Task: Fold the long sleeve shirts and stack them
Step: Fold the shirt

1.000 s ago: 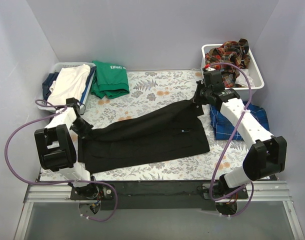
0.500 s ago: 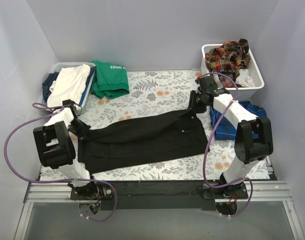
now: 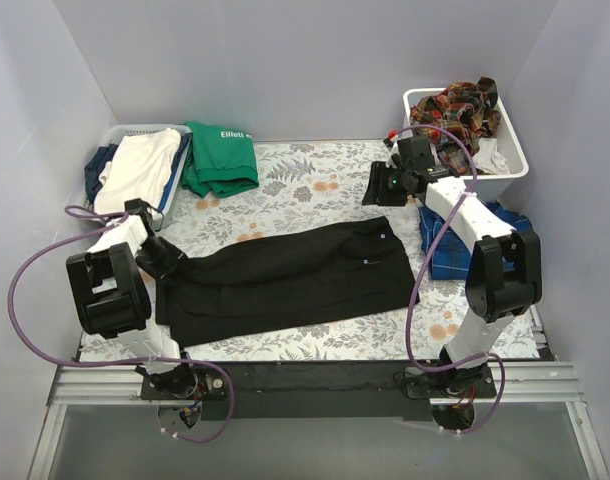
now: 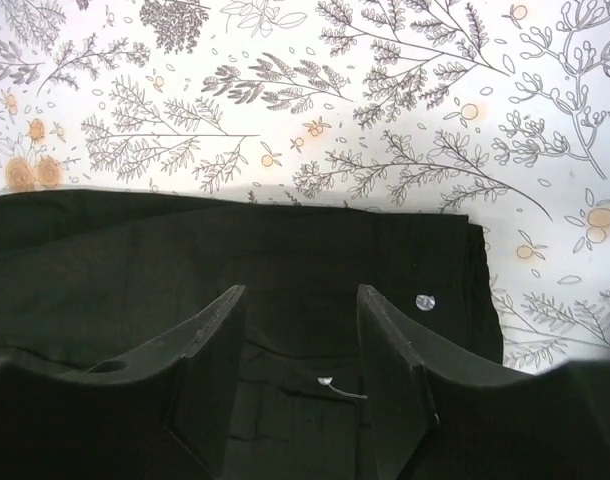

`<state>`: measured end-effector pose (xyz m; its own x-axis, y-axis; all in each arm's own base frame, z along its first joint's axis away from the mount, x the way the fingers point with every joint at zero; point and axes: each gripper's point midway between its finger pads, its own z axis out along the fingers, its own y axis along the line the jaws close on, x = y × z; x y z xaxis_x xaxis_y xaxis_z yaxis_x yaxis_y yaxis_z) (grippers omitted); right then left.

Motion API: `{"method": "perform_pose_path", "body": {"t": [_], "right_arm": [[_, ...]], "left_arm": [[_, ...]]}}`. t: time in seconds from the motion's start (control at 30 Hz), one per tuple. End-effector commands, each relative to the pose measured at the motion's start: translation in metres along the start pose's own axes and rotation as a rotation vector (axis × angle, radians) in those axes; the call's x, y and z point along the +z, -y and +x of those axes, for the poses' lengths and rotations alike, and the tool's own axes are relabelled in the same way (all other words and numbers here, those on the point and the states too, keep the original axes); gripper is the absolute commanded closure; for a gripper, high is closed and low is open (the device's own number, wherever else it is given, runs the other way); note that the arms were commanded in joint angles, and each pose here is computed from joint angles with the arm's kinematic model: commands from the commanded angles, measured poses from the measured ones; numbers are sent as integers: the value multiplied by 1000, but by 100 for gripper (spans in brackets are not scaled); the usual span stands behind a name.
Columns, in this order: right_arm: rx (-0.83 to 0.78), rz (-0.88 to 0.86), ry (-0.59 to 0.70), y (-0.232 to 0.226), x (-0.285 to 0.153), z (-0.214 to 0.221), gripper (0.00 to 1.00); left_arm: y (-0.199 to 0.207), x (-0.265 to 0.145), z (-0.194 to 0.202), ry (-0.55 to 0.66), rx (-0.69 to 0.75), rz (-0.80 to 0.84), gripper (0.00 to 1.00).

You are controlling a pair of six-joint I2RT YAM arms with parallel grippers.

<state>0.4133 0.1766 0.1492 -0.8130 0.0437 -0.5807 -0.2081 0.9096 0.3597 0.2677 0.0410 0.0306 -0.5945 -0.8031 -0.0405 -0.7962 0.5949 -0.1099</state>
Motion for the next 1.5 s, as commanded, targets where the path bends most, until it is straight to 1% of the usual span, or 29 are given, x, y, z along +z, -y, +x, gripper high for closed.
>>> {"method": "perform_pose_path", "body": {"t": [0.0,0.07,0.1,0.13,0.17,0.2,0.27,0.4,0.47,0.67,0.77,0.97,1.27,1.37,1.47], "right_arm": [[-1,15,-104,6,-11,53,44],[22,37,-120,12,-20,74,44],[43,60,-156,20,-20,95,44],[55,81,-165,25,-22,104,44],[84,85,-152,24,-25,105,44],[102,92,-165,26,-24,115,44],[132,89,-159,26,-22,115,44],[233,97,-151,32,-10,113,45],[251,111,-157,38,-3,115,46],[292,132,-180,47,10,117,46],[296,137,-185,48,12,117,46],[323,169,-176,57,19,116,45],[357,202,-123,67,34,96,46],[363,197,-88,65,34,86,48],[363,188,-59,63,34,76,55]], "left_arm": [[16,-34,-17,104,9,96,52],[23,-46,-19,131,25,141,48],[24,-52,-20,147,33,156,44],[27,-61,-22,175,38,178,43],[29,-65,-22,185,41,195,42],[32,-69,-22,192,47,216,41],[38,-77,-21,212,59,263,40],[55,-83,-7,167,98,368,40],[66,-85,2,155,145,408,41],[88,-86,26,121,236,453,40],[94,-83,33,112,264,445,40],[88,-75,36,96,261,397,38],[84,-70,36,89,259,368,37],[83,-70,36,92,259,363,38],[82,-68,36,85,258,359,38]]}}
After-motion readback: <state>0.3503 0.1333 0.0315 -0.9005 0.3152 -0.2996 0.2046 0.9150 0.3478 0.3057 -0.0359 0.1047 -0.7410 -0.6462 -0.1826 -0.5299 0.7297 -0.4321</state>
